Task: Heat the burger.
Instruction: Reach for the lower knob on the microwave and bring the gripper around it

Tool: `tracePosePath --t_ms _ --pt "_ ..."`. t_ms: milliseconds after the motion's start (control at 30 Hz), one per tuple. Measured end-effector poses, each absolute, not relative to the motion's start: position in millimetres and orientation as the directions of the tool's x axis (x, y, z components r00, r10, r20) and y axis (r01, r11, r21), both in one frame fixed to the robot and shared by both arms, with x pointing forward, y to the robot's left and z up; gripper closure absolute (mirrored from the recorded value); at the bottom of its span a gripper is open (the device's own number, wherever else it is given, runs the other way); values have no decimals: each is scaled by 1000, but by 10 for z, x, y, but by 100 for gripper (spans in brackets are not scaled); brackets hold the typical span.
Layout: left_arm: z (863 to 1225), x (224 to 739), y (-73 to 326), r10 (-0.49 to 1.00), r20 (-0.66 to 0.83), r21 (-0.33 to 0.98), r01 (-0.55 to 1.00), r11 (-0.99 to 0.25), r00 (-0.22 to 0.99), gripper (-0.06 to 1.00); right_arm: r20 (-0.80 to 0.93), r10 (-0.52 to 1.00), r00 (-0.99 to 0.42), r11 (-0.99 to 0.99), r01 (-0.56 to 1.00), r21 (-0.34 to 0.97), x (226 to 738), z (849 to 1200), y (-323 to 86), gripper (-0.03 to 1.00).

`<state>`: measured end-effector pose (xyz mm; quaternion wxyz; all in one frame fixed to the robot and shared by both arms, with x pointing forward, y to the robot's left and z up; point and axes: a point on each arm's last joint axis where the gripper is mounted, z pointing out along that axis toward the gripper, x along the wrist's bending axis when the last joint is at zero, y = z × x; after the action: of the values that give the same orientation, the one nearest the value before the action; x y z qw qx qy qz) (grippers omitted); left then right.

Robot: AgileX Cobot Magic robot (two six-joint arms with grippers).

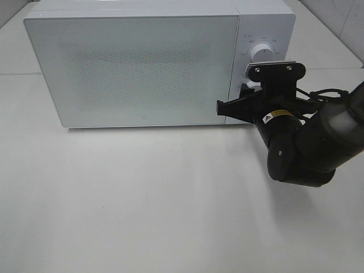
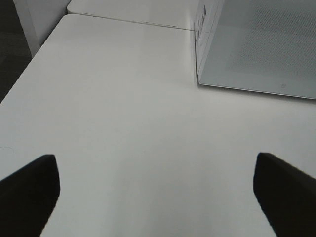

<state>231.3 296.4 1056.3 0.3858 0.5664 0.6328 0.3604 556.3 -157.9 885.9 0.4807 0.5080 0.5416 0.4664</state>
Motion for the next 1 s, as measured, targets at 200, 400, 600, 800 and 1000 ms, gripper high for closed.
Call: tracePosePath --t_ms 200,400,600,800,1000 --pt "10563 2313 2964 995 -80 893 439 99 -61 -5 21 1000 -16 -19 104 994 5559 8857 -1580 53" --pt "10563 2313 2964 995 -80 893 439 99 -61 -5 245 970 6 -244 103 964 5555 8856 -1581 53" --pt "10563 2313 2964 995 -80 893 439 99 -61 -5 528 848 38 -529 97 843 5551 8853 -1584 53" --pt "10563 2313 2964 995 -80 893 439 99 -61 -5 798 599 68 -801 82 593 5544 8848 -1585 53" --pt "10563 2313 2964 995 -80 893 439 99 -61 -5 939 333 87 -942 69 327 5543 8840 -1597 53"
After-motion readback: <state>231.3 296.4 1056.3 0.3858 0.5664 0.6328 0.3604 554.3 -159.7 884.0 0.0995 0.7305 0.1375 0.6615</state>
